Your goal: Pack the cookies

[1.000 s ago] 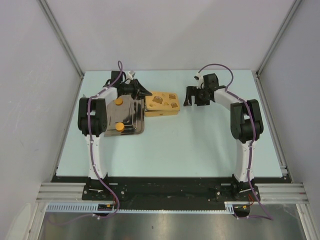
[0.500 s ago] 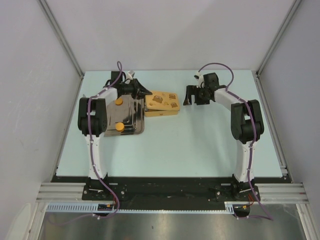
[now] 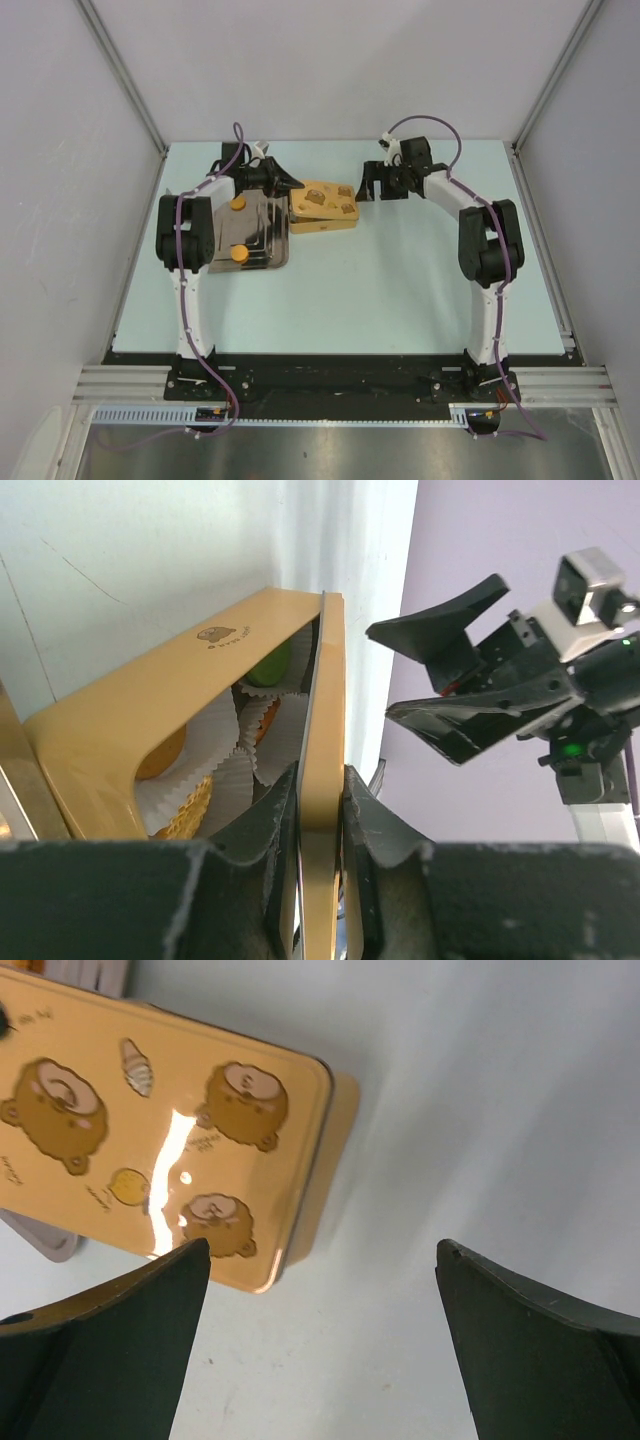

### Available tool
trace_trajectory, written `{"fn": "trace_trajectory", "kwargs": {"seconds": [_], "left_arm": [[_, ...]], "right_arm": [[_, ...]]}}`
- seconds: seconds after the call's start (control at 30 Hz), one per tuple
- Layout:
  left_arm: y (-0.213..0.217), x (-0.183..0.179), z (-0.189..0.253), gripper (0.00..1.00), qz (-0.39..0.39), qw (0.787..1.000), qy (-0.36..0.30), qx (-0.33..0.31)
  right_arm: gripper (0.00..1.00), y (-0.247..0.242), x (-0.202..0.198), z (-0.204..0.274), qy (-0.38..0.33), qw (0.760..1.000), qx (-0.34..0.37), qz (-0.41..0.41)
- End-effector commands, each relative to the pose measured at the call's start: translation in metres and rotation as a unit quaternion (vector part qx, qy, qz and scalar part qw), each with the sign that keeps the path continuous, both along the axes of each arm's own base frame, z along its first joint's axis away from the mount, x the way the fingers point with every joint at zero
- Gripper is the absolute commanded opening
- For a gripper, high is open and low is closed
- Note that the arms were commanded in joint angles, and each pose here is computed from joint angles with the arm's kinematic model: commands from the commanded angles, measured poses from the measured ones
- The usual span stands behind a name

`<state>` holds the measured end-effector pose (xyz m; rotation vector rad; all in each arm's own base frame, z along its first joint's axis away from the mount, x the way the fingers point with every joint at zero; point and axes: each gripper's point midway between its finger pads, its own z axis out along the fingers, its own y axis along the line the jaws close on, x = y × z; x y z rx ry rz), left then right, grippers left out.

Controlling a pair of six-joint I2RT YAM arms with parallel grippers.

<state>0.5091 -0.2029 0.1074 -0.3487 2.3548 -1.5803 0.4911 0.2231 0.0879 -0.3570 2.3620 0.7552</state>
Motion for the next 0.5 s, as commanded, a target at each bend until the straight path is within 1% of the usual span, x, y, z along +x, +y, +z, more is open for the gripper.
{"fn": "trace_trajectory", "kwargs": {"seconds": [0.0,0.33,0.47], "left_arm": [[0.016,0.006,-0.013,0.18,0.022,1.000,0.004,0.016],[0.018,0.002,-0.022,0.18,0.018,0.999,0.009,0.024],[0.018,0.001,-0.023,0.20,0.015,0.999,0.008,0.027]], "right_arm": [[1.00,0.020,0.012,0.014,-0.020,1.000,0.020,0.014],[1.00,0.042,0.017,-0.006,-0.005,0.999,0.020,0.028],[1.00,0.051,0.016,-0.011,-0.003,0.999,0.017,0.033]]}}
